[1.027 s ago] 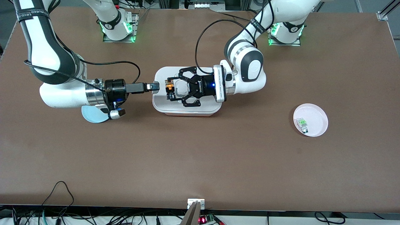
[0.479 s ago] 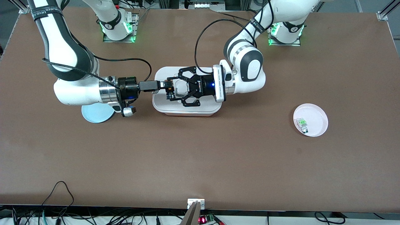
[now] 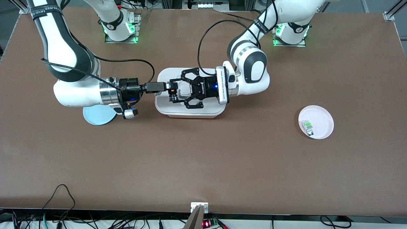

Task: Transfer orange switch to right arm and place
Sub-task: 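Grasp the orange switch with the right gripper from the left gripper, then move the switch over the blue plate while the left gripper withdraws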

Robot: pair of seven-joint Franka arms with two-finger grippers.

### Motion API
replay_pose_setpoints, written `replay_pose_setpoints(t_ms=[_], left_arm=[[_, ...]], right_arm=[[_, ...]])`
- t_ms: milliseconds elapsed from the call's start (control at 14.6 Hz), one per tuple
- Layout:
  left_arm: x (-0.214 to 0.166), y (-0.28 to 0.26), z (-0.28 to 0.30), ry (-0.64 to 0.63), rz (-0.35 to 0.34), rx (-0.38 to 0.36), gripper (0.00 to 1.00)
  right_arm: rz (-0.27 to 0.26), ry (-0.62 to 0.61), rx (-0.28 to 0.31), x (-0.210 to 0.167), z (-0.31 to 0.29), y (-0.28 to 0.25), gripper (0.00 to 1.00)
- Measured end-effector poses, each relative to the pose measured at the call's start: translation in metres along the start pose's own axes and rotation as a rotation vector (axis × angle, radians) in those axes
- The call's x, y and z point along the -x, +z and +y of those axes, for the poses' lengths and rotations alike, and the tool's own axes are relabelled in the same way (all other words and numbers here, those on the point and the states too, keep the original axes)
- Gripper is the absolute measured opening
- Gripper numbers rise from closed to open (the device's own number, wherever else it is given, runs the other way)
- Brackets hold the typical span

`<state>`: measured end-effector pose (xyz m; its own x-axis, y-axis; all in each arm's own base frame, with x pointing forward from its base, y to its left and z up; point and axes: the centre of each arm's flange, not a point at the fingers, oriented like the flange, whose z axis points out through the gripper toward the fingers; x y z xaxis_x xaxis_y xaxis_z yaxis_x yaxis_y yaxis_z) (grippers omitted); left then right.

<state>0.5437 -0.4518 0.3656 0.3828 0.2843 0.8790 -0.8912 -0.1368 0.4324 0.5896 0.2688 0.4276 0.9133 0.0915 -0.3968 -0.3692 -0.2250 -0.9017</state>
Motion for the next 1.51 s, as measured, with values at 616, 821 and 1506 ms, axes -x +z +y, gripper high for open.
replay_pose_setpoints(t_ms=[616,821,1506], left_arm=[[-0.003,0.001,0.000,0.006,0.005,0.001,0.86],[-0.007,0.001,-0.002,0.009,0.010,0.000,1.00],[-0.045,-0.043,-0.044,0.019,-0.060,0.020,1.00]], right_arm=[[0.000,-0.001,0.001,0.000,0.000,0.000,0.41],[0.005,-0.012,0.011,0.001,-0.002,-0.002,0.41],[0.077,-0.166,0.491,-0.007,0.004,-0.067,0.41]])
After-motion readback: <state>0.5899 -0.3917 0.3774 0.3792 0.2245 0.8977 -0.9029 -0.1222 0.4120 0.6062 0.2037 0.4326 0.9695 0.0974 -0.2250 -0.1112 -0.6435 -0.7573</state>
